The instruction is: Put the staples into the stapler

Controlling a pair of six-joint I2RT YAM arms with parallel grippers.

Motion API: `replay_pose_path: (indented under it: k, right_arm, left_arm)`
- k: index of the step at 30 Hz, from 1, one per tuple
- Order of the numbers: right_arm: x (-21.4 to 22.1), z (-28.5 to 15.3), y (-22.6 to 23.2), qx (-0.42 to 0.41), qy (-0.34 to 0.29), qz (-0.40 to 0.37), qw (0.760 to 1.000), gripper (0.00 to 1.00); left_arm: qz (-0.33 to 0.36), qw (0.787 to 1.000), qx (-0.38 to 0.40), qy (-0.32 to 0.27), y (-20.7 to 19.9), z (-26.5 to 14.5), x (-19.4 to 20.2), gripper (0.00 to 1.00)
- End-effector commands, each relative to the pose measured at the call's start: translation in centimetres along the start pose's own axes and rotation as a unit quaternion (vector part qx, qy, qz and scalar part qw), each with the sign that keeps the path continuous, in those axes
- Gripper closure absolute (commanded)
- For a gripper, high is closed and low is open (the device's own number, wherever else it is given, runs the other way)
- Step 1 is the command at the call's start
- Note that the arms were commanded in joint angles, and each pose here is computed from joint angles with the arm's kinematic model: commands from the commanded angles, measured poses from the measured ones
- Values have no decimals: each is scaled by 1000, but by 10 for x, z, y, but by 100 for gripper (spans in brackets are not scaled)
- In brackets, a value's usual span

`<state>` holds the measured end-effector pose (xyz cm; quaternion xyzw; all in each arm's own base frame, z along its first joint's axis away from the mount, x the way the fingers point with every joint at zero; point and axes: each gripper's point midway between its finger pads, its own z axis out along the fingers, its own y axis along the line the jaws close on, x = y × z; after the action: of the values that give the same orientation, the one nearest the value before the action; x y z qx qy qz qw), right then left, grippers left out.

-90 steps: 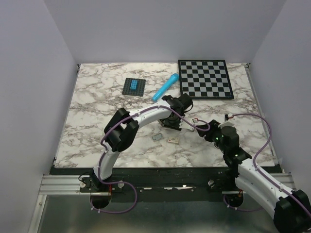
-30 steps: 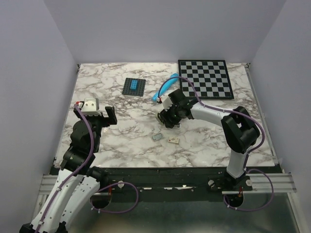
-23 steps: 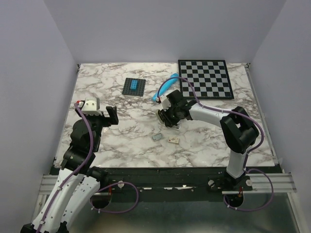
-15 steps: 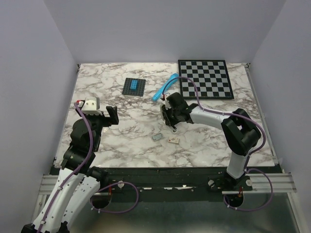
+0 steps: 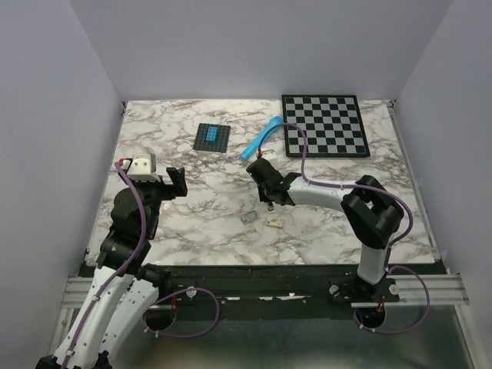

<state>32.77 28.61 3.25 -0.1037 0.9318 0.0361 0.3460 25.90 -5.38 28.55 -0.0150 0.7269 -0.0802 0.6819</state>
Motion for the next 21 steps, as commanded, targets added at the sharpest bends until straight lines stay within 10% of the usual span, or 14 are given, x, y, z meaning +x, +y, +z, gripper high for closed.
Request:
replay_pose_path:
  k: [1, 8, 21]
  right_arm:
    - [-2, 12, -5, 58, -19, 17, 998, 79]
    - [-1, 19, -3, 62, -25, 19, 998, 73]
    - [-27, -36, -6, 13, -59, 20, 998, 31]
  left_arm:
    - [-11, 1000, 8, -3, -3, 2, 0, 1]
    - [-13, 1000, 9, -4, -3, 1, 0, 1]
    - [-16, 1000, 13, -3, -4, 1, 0, 1]
